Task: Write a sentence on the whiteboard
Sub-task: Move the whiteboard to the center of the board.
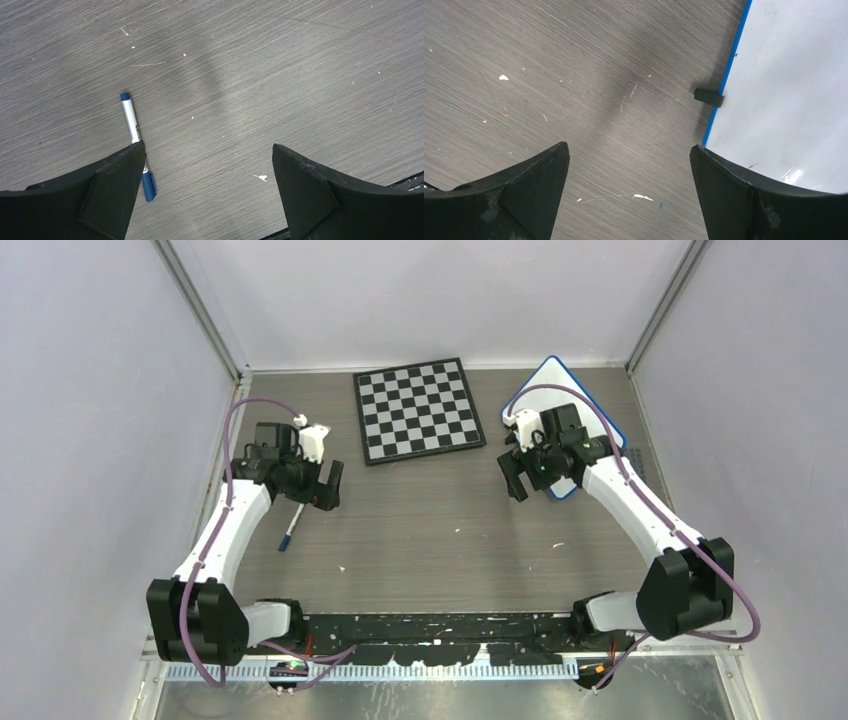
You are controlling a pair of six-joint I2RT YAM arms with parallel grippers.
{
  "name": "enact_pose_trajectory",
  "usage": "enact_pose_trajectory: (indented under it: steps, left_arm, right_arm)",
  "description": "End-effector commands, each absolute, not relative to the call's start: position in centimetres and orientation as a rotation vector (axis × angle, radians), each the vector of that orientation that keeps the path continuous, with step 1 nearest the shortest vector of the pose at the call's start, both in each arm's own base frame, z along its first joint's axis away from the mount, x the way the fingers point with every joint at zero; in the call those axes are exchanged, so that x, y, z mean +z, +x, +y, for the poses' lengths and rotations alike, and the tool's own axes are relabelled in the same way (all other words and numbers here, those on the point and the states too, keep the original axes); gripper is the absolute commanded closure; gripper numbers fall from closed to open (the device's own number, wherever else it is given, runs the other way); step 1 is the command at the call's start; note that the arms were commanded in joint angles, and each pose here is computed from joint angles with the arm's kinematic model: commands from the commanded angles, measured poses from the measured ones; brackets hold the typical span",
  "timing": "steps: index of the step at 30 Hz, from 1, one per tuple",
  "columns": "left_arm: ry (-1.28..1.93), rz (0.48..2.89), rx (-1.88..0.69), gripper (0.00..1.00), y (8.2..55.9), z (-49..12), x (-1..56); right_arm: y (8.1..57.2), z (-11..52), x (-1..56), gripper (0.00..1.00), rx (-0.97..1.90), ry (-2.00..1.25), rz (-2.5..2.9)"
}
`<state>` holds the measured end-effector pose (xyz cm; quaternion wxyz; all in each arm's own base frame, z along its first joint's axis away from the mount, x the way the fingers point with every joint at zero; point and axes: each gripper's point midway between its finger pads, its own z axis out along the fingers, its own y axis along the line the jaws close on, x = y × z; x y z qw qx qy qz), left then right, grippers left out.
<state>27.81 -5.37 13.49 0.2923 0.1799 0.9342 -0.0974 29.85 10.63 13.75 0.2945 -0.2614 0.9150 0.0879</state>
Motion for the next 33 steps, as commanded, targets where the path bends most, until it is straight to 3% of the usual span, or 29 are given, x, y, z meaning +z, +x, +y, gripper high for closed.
enact_pose_trajectory:
  steps: [1, 14, 23, 33]
  left_arm:
    - [0.515, 2.46, -0.312, 0.0, 28.5, -6.4, 14.7]
    - [0.493, 2.458, -0.448, 0.0, 28.3, -8.1, 15.6]
    - [0.5, 2.476, -0.455, 0.0, 28.1, -8.1, 15.2]
    - [0.493, 2.476, -0.47, 0.0, 28.1, -8.3, 15.2]
  right_arm:
    - [31.7, 9.9, 14.6, 0.07, 0.102, -1.039, 2.339]
    - [33.6, 9.0, 9.6, 0.17, -0.096, -1.83, 2.233]
    - [34.8, 7.5, 6.3, 0.34, -0.28, -2.073, 2.181]
    - [35.5, 5.5, 4.0, 0.39, -0.457, -2.272, 2.035]
